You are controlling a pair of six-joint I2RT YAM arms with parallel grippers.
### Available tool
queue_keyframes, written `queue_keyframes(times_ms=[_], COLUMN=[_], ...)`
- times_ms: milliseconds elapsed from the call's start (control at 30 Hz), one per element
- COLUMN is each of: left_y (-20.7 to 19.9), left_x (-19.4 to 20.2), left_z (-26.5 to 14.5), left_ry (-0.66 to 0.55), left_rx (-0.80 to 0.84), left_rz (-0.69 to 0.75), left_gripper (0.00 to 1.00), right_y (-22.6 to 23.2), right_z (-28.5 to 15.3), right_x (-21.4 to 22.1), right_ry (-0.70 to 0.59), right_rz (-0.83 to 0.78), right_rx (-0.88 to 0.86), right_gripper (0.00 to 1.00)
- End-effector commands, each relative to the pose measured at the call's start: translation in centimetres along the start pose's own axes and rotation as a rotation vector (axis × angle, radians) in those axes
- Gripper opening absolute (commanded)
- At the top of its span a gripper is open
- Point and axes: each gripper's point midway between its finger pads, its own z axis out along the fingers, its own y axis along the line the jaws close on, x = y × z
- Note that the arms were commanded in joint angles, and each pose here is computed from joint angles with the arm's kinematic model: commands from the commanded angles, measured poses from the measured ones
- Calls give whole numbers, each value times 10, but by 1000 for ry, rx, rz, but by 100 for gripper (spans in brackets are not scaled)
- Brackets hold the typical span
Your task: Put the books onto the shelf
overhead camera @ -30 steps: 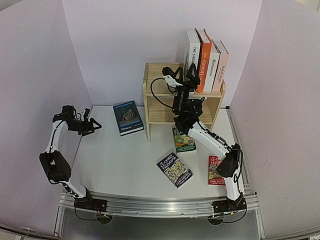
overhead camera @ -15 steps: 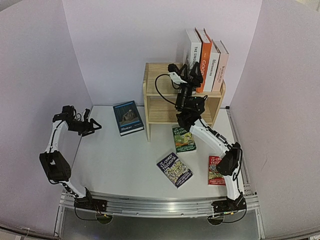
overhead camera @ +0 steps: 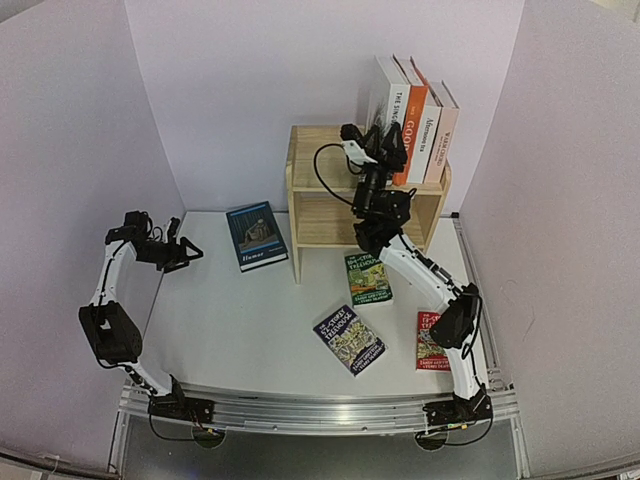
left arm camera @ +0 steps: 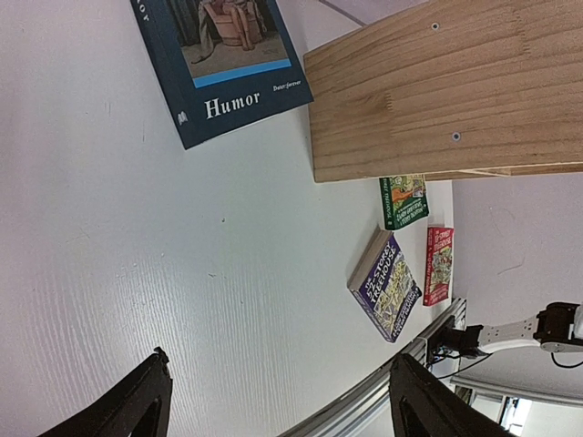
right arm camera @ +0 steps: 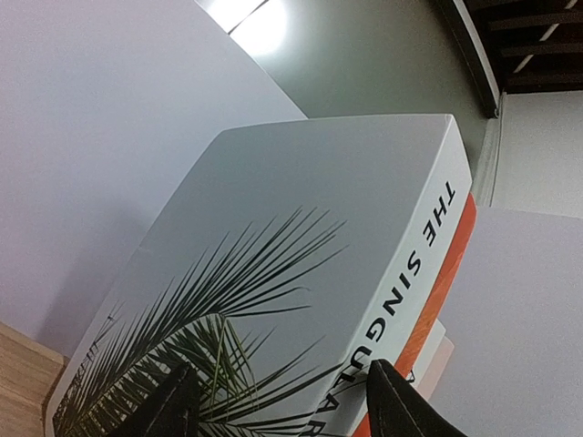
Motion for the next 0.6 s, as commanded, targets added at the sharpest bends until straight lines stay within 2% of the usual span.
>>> queue_keyframes(times_ms=[0,433,567], left_y=[-5,-4,-4], left_x=[2,0,0], left_z=[1,1,1], left_ry=[7,6,6], left_rx=[17,18,17], left_rz=[13,13,14], left_gripper=[82,82,82], right_y=[-10,-5,-8], right_z=[7,14,14], right_x=[8,17,17], right_ry=[31,38,41], right_rz=[39,25,22], right_rx=[45,32,31], right_gripper=[60,60,64])
